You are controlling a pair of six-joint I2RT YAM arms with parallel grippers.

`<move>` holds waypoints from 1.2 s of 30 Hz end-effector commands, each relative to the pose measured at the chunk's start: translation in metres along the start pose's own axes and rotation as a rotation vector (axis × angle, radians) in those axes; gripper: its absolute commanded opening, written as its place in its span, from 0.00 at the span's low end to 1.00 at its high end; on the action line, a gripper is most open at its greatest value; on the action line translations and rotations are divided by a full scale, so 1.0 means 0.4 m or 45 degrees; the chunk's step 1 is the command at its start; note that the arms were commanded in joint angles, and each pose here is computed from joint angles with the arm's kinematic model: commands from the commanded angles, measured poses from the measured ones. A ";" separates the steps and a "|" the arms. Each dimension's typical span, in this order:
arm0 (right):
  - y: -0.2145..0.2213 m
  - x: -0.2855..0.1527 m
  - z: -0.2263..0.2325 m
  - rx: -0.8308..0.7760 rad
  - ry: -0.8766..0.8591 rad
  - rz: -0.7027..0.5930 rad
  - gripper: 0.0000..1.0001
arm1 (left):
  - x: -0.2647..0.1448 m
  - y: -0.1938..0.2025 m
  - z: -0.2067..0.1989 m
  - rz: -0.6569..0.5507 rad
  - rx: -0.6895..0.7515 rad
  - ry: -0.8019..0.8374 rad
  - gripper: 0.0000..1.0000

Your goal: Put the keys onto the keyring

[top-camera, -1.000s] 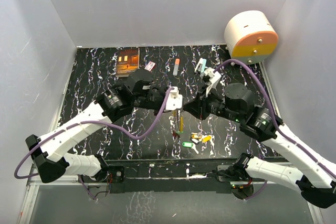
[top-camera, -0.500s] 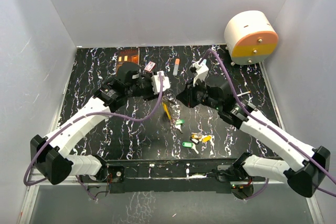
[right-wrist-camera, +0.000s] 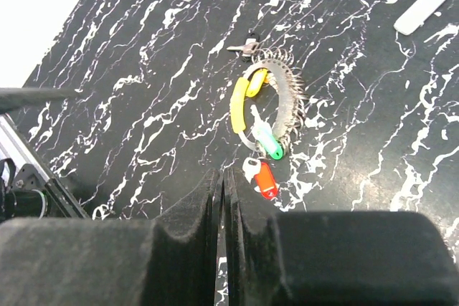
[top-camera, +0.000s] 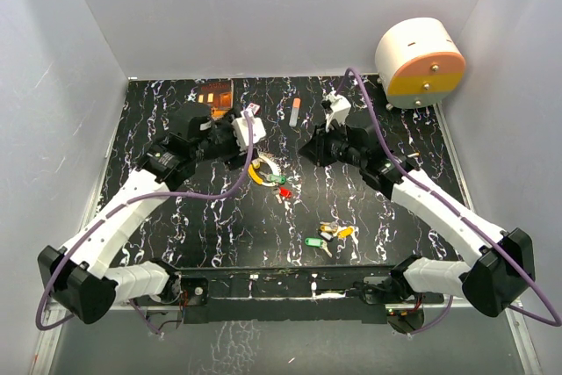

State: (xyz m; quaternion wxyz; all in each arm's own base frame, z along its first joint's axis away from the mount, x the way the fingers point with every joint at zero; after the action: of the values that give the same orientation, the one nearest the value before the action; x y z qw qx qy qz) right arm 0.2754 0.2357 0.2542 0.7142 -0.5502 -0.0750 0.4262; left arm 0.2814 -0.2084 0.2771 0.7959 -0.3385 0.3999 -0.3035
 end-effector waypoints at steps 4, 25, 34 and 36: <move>0.005 0.003 -0.020 -0.028 0.001 -0.033 0.48 | -0.123 -0.048 0.143 0.033 -0.172 -0.438 0.85; -0.025 -0.067 -0.147 0.125 0.548 -0.152 0.98 | -0.266 0.090 0.221 0.107 -0.631 -0.998 0.97; -0.003 -0.078 -0.154 0.107 0.568 -0.106 0.98 | -0.267 0.148 0.202 0.140 -0.698 -1.005 0.97; -0.006 -0.082 -0.161 0.119 0.600 -0.107 0.98 | -0.267 0.149 0.204 0.137 -0.704 -1.005 0.97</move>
State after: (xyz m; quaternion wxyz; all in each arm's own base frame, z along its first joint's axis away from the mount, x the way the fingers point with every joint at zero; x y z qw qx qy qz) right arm 0.2863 0.1706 0.2145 0.7397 -0.5941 0.1103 0.2961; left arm 0.3140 -0.0715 0.2981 0.7920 -0.5851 0.1728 0.0228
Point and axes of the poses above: each gripper's point midway between its finger pads, its own x axis out along the fingers, its own z axis along the line the jaws close on, y = z × x, the point moved 3 cm from there along -x, back along the fingers, and after that the axes turned 1 degree about x, right-handed, at the moved point
